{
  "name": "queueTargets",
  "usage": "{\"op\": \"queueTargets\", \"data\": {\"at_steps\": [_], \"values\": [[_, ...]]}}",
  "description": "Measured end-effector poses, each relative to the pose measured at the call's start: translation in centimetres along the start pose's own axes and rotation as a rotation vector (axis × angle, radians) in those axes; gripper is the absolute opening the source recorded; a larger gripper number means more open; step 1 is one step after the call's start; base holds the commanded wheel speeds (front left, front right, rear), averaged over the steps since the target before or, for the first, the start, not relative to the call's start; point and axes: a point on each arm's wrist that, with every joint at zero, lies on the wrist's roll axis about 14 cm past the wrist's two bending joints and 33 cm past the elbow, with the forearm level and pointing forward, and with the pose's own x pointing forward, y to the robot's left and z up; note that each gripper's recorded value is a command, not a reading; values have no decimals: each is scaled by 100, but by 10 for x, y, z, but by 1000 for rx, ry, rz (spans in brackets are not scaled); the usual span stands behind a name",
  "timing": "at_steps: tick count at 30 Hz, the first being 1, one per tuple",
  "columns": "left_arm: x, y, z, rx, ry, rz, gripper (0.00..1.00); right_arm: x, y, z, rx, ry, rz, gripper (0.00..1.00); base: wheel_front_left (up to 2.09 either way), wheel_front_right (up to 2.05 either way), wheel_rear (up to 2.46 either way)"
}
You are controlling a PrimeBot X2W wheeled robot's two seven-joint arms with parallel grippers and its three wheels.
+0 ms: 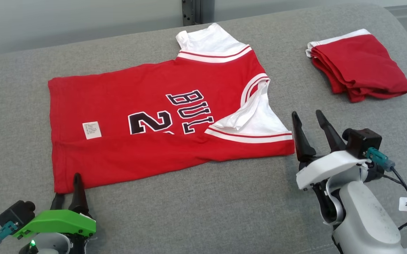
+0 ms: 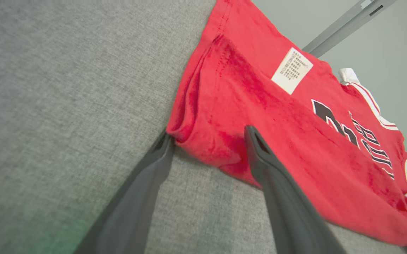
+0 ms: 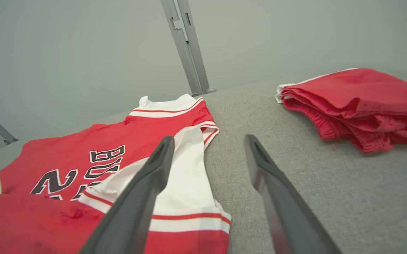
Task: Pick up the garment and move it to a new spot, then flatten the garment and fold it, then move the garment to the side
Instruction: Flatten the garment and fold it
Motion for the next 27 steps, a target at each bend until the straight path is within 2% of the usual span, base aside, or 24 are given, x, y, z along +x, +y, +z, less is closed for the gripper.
{"op": "queueTargets", "data": {"at_steps": [1, 2, 8, 19, 20, 21, 24, 27], "values": [[2, -1, 1, 2, -4, -2, 4, -3, -3, -7, 0, 27, -11, 100, 0, 0, 0], [4, -3, 1, 4, -6, -6, 0, -6, -7, -15, -4, 57, -22, 100, 0, 0, 0], [9, -2, 8, 9, -40, -2, 0, -15, -24, -49, -30, 187, -75, 100, 0, 0, 0], [0, 18, 12, 7, -53, 57, 0, -7, 4, -91, 21, 345, -12, 100, 0, 0, 0], [-1, 19, 12, 5, -51, 61, 0, -7, 7, -94, 30, 359, -3, 95, 0, 0, 0], [-1, 20, 11, 4, -50, 64, 0, -6, 10, -96, 39, 370, 4, 53, 0, 0, 0], [-2, 20, 11, 2, -52, 58, 0, -4, 16, -98, 66, 382, 14, 0, 0, 0, 0], [-3, 16, 14, 3, -67, 43, 0, -1, 19, -95, 91, 369, 14, 0, 0, 0, 0]]}}
